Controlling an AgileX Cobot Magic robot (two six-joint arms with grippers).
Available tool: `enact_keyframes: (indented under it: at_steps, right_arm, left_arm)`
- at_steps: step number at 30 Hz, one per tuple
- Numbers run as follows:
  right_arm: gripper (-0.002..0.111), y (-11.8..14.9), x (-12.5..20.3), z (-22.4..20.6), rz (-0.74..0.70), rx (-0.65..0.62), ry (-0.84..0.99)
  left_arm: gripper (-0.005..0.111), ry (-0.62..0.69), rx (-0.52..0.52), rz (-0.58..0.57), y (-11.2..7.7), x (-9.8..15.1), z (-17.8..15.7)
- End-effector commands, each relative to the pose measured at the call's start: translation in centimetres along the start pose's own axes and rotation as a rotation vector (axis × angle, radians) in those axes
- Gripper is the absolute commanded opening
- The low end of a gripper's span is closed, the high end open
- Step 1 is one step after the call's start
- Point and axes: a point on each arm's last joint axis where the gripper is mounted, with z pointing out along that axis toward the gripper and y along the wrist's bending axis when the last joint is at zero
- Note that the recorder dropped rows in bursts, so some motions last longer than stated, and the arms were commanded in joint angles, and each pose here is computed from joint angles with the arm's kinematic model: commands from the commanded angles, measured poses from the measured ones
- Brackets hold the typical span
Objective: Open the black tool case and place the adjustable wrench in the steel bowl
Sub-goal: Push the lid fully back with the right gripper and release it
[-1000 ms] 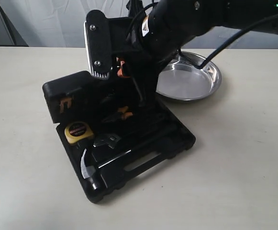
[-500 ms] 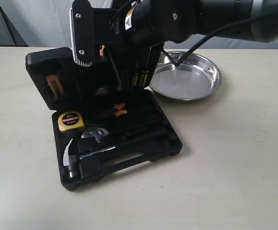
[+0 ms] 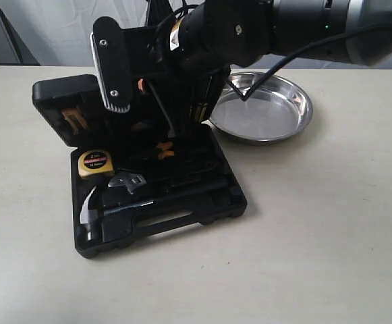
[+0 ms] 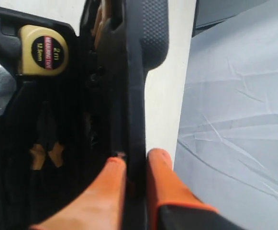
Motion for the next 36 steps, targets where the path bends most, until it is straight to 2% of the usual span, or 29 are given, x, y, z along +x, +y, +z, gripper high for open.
enact_keyframes:
  at_steps: [1,7,9,12,19,30,32,36]
  right_arm:
    - [-0.001,0.3,-1.5,-1.4,-0.039,-0.010,-0.030]
    - [-0.001,-0.3,-2.1,-3.0,-0.045,0.021,-0.051]
    - [-0.001,-0.7,-2.2,-2.9,-0.052,0.074,-0.064]
    - [-0.001,-1.1,-2.3,-1.6,-0.069,0.153,-0.086]
    - [-0.001,-0.3,-2.2,1.1,-0.063,0.162,-0.093]
    - [-0.001,-1.3,-2.6,2.0,0.061,0.310,-0.169]
    - [0.003,-1.6,-2.6,1.8,0.096,0.349,-0.187]
    - [0.027,-1.8,-2.7,1.7,0.112,0.372,-0.196]
  left_arm:
    - [0.000,-0.005,0.003,0.000,0.0,0.0,0.0]
    - [0.000,-0.005,0.003,0.000,0.0,0.0,0.0]
    - [0.000,-0.005,0.003,0.000,0.0,0.0,0.0]
    - [0.000,-0.007,0.003,0.000,0.0,0.0,0.0]
    - [0.000,-0.007,0.003,0.000,0.0,0.0,0.0]
    - [0.000,-0.007,0.003,0.000,0.0,0.0,0.0]
    - [0.000,-0.007,0.003,0.000,0.0,0.0,0.0]
    - [0.000,-0.007,0.003,0.000,0.0,0.0,0.0]
